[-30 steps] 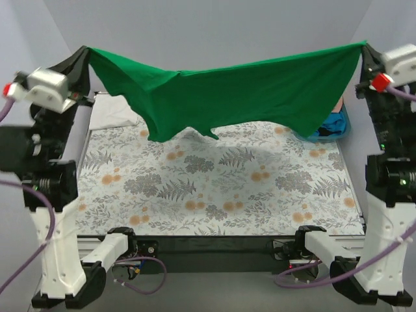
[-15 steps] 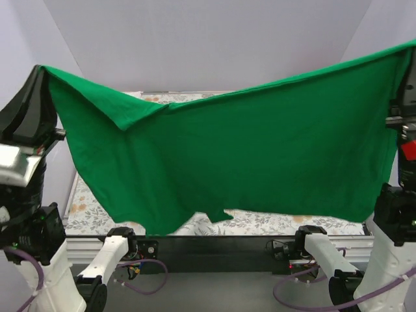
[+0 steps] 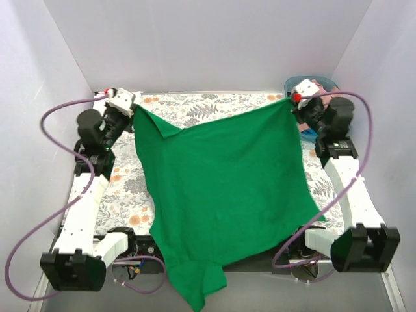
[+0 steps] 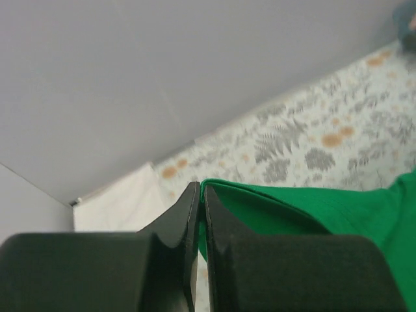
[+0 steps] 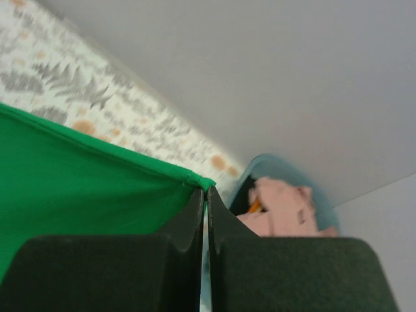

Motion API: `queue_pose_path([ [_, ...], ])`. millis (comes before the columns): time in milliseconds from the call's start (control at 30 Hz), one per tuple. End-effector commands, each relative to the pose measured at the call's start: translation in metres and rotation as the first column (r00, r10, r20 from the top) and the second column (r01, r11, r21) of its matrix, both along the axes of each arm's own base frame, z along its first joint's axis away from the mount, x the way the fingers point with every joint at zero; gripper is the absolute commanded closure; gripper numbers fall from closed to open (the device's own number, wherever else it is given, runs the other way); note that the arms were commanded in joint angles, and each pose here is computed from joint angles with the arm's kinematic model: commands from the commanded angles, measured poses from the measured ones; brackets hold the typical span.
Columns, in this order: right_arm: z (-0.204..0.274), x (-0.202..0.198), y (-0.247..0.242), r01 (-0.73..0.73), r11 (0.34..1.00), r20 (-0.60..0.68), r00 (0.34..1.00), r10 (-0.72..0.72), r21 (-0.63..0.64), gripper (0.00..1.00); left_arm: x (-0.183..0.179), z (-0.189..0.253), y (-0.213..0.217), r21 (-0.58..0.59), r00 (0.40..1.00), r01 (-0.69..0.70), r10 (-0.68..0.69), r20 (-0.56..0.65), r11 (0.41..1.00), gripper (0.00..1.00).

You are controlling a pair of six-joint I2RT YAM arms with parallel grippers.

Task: Fold and stack the t-shirts
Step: Flatten the tshirt out

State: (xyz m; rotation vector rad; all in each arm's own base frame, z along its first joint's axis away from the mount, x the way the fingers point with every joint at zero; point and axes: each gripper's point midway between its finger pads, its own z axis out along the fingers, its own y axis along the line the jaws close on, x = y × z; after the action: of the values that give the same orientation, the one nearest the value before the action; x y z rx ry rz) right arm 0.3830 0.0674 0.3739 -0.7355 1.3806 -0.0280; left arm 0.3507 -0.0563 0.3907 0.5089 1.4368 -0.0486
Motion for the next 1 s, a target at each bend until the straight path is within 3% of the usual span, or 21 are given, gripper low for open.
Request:
queue_pose_path([
  [0,-0.037,0.025,0.019,-0.080,0.996,-0.024,0.997,0.079,-0.028,0.99,0.032,-0.043,-0.001,0.047,1.000,0.015,-0.014,-0.026,0.999,1.00],
  [133,-0.136,0.083,0.024,-0.072,0.997,-0.237,0.970,0.062,-0.030,0.99,0.091,-0.123,0.000,0.058,0.985,0.011,-0.001,-0.171,0.998,1.00],
  [167,-0.133,0.099,0.022,-0.057,0.998,-0.235,0.971,0.049,-0.029,0.99,0.104,-0.133,0.000,0.049,0.981,0.007,0.003,-0.194,0.999,1.00],
  [200,-0.141,0.112,0.020,-0.040,0.999,-0.251,0.967,0.030,-0.034,0.99,0.125,-0.177,-0.001,0.044,0.958,0.010,0.003,-0.288,0.999,1.00],
  [233,-0.169,0.127,0.019,-0.035,0.998,-0.301,0.953,0.020,-0.043,0.99,0.141,-0.172,-0.002,0.033,0.959,0.010,0.000,-0.283,0.999,1.00],
  [433,-0.196,0.185,0.015,0.000,0.997,-0.318,0.948,-0.025,-0.076,0.99,0.214,-0.250,0.006,0.046,0.908,-0.047,0.062,-0.413,0.998,1.00],
  [500,-0.196,0.195,0.014,0.005,0.996,-0.307,0.951,-0.032,-0.089,0.99,0.229,-0.246,0.009,0.051,0.912,-0.063,0.078,-0.402,0.997,1.00],
  [733,-0.209,0.208,0.014,0.014,0.997,-0.327,0.944,-0.039,-0.079,0.99,0.220,-0.247,0.004,0.032,0.886,-0.065,0.072,-0.458,0.997,1.00],
  [967,-0.203,0.201,0.015,0.000,0.996,-0.316,0.948,-0.029,-0.091,0.99,0.144,-0.226,-0.027,0.015,0.823,-0.020,0.025,-0.568,1.000,1.00],
])
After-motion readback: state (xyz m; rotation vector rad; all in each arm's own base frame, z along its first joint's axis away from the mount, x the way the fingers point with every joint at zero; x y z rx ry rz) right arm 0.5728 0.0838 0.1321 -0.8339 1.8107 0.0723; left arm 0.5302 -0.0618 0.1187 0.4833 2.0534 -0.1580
